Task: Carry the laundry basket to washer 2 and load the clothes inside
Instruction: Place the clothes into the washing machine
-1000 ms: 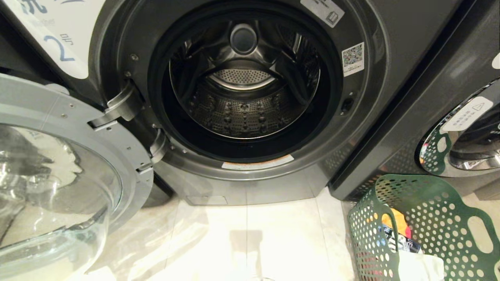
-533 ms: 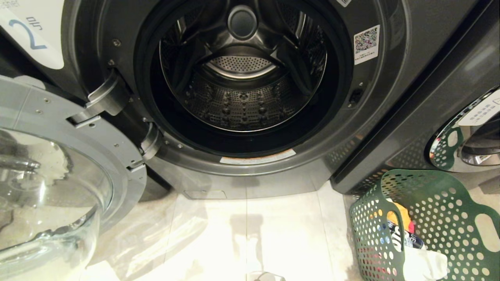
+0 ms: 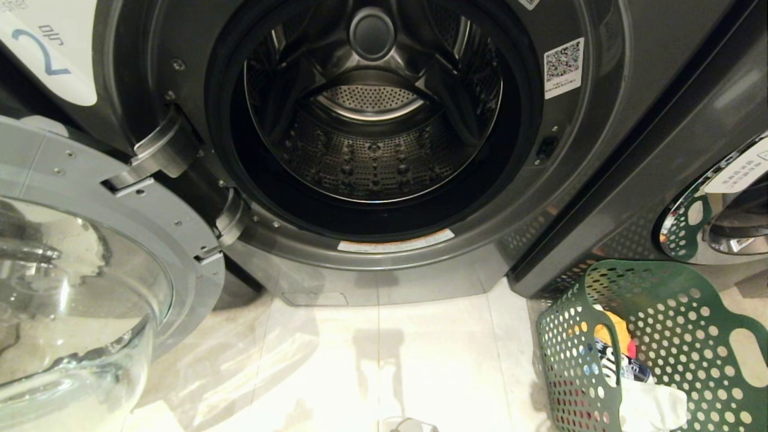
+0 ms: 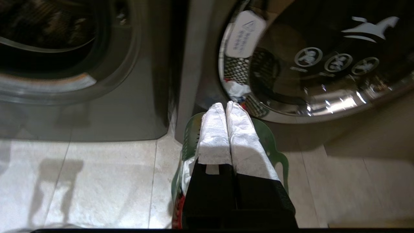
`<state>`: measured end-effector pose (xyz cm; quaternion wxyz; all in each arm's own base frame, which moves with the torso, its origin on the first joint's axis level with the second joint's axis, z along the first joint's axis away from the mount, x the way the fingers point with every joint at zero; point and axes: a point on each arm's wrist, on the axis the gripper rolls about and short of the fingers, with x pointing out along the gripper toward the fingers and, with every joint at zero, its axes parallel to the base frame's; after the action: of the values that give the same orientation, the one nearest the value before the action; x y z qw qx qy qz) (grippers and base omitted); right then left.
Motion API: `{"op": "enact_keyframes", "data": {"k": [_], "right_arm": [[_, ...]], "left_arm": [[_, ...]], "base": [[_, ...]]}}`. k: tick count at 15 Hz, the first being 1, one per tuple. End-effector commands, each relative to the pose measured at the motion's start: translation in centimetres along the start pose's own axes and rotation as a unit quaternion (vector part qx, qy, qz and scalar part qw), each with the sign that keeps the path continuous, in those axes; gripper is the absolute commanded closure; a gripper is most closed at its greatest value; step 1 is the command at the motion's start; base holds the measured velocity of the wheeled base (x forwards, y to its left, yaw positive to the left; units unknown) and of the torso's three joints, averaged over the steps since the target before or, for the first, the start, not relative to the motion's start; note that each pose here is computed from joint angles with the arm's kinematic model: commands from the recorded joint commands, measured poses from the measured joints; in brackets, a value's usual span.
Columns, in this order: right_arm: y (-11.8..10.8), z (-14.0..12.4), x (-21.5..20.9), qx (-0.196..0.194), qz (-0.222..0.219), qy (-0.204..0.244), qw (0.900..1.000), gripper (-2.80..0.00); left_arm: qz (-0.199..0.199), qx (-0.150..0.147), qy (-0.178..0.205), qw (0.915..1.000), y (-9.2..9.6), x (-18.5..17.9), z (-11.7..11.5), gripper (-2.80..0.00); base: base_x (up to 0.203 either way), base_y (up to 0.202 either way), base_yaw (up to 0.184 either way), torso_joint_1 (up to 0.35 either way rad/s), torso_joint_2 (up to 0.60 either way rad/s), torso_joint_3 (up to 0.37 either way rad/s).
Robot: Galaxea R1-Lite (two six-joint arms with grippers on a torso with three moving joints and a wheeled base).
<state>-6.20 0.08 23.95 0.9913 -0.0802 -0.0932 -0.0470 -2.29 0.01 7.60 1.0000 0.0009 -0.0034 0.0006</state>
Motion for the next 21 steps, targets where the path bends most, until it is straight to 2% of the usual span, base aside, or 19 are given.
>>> {"op": "enact_keyframes", "data": {"k": [1,2,3,4,5,6,7,9,11,13,14,15,16,17,20,21], "right_arm": [[-0.6,5.1,8.8,0.059,-0.046,0.138,0.988,0.00],[-0.8,5.0,12.2,0.109,-0.089,0.206,0.968,0.00],[-1.0,3.8,15.1,0.163,-0.142,0.274,0.937,0.00],[-1.2,1.7,17.0,0.207,-0.198,0.336,0.897,0.00],[-1.2,-0.5,18.0,0.229,-0.240,0.384,0.862,0.00],[-1.0,-3.2,17.9,0.224,-0.262,0.435,0.832,0.00],[-0.6,-5.6,17.1,0.216,-0.269,0.481,0.806,0.00],[-0.2,-9.3,17.2,0.215,-0.258,0.552,0.763,0.00],[0.0,-12.3,18.9,0.217,-0.245,0.604,0.727,0.00],[-0.2,-15.2,20.4,0.216,-0.248,0.649,0.686,0.00],[-0.7,-16.7,21.2,0.218,-0.251,0.667,0.667,-2.80],[-1.7,-18.4,22.1,0.225,-0.253,0.681,0.649,-2.80],[-3.2,-20.0,23.1,0.232,-0.252,0.688,0.639,-2.80],[-4.8,-21.4,24.2,0.238,-0.249,0.689,0.638,-2.80],[-9.2,-26.0,26.1,0.267,-0.207,0.684,0.647,-2.80],[-10.2,-27.8,26.1,0.268,-0.175,0.682,0.658,-2.80]], "left_arm": [[0.000,0.000,0.000,1.0000,0.0,0.0,0.0,0.00],[0.000,0.000,0.000,1.0000,0.0,0.0,0.0,0.00],[0.000,0.000,0.000,1.0000,0.0,0.0,0.0,0.00],[0.000,0.000,0.000,1.0000,0.0,0.0,0.0,0.00],[0.000,0.000,0.000,1.0000,0.0,0.0,0.0,0.00],[0.000,0.000,0.000,1.0000,0.0,0.0,0.0,0.00],[0.000,0.000,0.000,1.0000,0.0,0.0,0.0,0.00],[0.000,0.000,0.000,1.0000,0.0,0.0,0.0,0.00],[0.000,0.000,0.000,1.0000,0.0,0.0,0.0,0.00],[0.000,0.000,0.000,1.0000,0.0,0.0,0.0,0.00],[0.000,0.000,0.000,1.0000,0.0,0.0,0.0,0.00],[0.001,0.000,0.000,1.0000,0.0,0.0,0.0,0.00],[0.001,0.000,0.000,1.0000,0.0,0.0,0.0,0.00],[0.000,0.000,0.000,1.0000,0.0,0.0,0.0,0.00],[0.000,0.000,0.000,1.0000,0.0,0.0,0.0,0.00],[0.000,0.000,0.000,1.0000,0.0,0.0,0.0,0.00]], "base": [[0.000,0.000,0.000,0.000,0.00,0.000],[0.000,0.000,0.000,0.000,0.00,0.000],[0.000,0.000,0.000,0.000,0.00,0.000],[0.000,0.000,0.000,0.000,0.00,0.000],[0.000,0.000,0.000,0.000,0.00,0.000],[0.000,0.000,0.000,0.000,0.00,0.000],[0.000,0.000,0.000,0.000,0.00,0.000],[0.000,0.000,0.000,0.000,0.00,0.000],[0.000,0.000,0.000,0.000,0.00,0.000],[0.000,0.000,0.000,0.000,0.00,0.000],[0.000,0.000,0.000,0.000,0.00,0.000],[0.000,0.000,0.000,0.000,0.00,0.000],[0.000,0.000,0.000,0.000,0.00,0.000],[0.000,0.000,0.000,0.000,0.00,0.000],[0.000,0.000,0.000,0.000,0.00,0.000],[0.000,0.000,0.000,0.000,0.00,0.000]]}}
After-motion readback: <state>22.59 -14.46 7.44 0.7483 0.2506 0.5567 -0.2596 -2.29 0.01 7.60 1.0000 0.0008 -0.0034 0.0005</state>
